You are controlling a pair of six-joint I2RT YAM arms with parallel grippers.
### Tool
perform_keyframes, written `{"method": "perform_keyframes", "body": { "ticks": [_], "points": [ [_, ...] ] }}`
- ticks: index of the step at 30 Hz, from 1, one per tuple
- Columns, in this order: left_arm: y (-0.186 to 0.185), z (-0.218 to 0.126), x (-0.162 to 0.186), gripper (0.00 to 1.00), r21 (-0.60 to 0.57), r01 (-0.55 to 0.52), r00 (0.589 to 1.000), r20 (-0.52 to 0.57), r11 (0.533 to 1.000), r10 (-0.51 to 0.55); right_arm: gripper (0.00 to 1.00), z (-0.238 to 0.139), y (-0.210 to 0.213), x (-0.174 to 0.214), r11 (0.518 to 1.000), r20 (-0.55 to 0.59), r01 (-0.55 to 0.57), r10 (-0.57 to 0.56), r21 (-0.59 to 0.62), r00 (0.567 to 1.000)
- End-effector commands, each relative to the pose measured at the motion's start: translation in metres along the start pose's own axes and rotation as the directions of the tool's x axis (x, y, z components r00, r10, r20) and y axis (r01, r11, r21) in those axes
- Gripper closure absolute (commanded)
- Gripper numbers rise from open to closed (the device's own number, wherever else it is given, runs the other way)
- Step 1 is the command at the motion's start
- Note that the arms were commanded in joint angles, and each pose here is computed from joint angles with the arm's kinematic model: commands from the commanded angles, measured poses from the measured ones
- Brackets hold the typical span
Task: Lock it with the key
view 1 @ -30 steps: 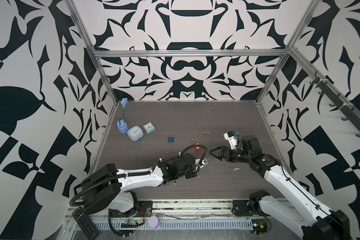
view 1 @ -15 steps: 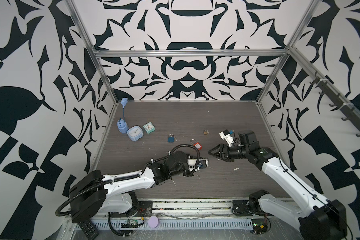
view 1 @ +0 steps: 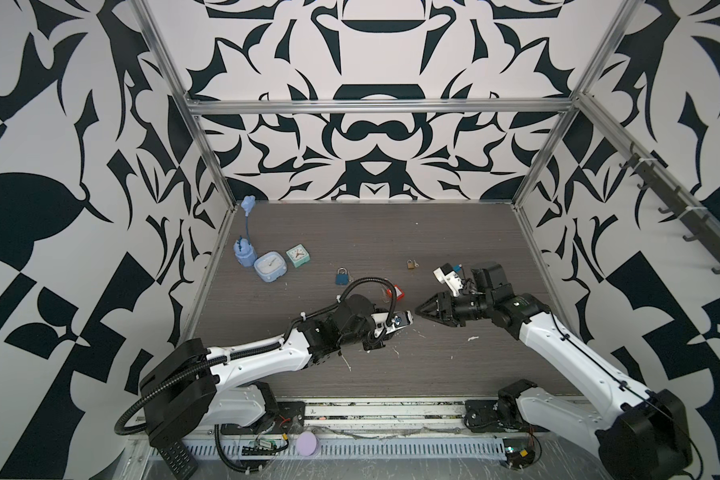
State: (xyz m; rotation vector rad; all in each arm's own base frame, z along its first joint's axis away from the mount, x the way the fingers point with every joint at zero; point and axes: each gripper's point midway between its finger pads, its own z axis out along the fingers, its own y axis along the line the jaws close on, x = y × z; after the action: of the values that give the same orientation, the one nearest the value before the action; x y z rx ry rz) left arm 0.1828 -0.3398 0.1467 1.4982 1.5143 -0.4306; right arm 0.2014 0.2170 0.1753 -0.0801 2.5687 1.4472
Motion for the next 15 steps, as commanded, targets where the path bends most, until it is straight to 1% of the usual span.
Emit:
{"method": "perform_keyframes", "body": {
  "ticks": [1, 3, 8, 10, 15],
  "points": [
    [0.004, -0.001, -0.015, 1.00, 0.014, 0.027, 0.999, 0.031, 1.000, -0.027, 0.60, 0.006, 0.002, 0.000, 0.999, -0.002, 0.051, -0.051, 0.001, 0.999],
    [0.004, -0.002, -0.016, 1.00, 0.018, 0.031, 0.999, 0.030, 0.999, -0.031, 0.61, 0.010, 0.001, 0.002, 0.998, -0.011, 0.054, -0.054, 0.010, 0.998],
    [0.005, -0.002, -0.018, 1.00, 0.018, 0.035, 0.999, 0.034, 0.999, -0.036, 0.68, 0.017, 0.002, 0.004, 0.997, -0.026, 0.075, -0.074, 0.021, 0.997],
    [0.002, 0.006, -0.009, 1.00, 0.030, 0.042, 0.999, 0.003, 0.999, -0.042, 0.74, 0.019, 0.005, 0.003, 0.996, -0.026, 0.086, -0.086, 0.018, 0.996],
    [0.001, 0.006, -0.007, 1.00, 0.035, 0.045, 0.999, -0.004, 0.998, -0.044, 0.88, 0.022, 0.008, 0.002, 0.994, -0.028, 0.105, -0.105, 0.016, 0.994]
  ]
}}
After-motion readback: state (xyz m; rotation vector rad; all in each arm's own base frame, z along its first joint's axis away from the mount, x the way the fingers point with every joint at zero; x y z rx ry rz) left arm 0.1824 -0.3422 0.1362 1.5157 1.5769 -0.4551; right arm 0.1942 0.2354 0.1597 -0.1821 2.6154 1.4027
